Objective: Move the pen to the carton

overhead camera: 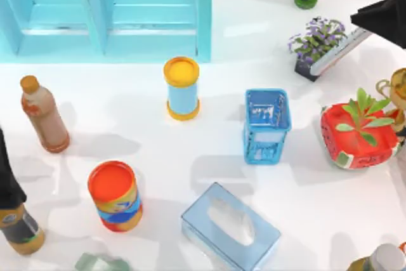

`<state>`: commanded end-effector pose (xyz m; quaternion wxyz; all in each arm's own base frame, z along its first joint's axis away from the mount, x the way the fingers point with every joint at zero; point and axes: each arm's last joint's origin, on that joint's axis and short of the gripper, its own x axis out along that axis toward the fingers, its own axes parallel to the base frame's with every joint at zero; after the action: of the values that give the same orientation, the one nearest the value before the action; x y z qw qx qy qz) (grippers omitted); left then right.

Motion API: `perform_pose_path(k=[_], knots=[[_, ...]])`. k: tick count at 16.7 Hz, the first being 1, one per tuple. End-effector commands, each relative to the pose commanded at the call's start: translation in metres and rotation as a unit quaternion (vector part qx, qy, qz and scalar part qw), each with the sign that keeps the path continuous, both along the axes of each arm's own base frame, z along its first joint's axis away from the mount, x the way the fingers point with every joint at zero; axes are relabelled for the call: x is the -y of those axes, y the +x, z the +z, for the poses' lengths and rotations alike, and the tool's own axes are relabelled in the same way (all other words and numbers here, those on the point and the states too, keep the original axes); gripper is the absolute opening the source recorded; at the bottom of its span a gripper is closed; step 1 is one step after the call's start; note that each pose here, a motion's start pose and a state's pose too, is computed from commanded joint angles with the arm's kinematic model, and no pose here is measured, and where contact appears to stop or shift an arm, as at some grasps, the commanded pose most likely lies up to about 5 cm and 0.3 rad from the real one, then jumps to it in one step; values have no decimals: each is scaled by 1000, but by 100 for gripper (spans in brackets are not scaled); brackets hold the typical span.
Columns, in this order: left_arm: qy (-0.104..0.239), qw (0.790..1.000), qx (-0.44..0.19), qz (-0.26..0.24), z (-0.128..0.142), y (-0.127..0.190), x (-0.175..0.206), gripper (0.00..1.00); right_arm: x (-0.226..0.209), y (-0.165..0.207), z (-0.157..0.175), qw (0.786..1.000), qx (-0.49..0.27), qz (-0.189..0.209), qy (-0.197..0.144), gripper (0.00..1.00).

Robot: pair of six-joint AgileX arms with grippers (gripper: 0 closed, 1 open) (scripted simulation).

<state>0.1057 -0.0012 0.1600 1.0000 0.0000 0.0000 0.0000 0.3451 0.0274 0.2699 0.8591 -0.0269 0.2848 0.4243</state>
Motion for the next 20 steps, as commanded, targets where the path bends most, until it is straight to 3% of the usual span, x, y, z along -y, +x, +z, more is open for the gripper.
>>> perform_pose_path(k=[7,11,15,17,20], knots=[[0,1000,0,0,0,0,0,100,7,-2,4,1000,-3,-9,-1,0],[0,1000,0,0,0,0,0,100,57,-11,25,993,-6,-116,-35,0],[0,1000,0,0,0,0,0,100,112,-40,48,966,-14,-236,-101,0],[0,1000,0,0,0,0,0,100,127,-59,54,953,-33,-266,-139,0],[0,1000,0,0,0,0,0,100,136,-85,60,940,-71,-273,-191,0]])
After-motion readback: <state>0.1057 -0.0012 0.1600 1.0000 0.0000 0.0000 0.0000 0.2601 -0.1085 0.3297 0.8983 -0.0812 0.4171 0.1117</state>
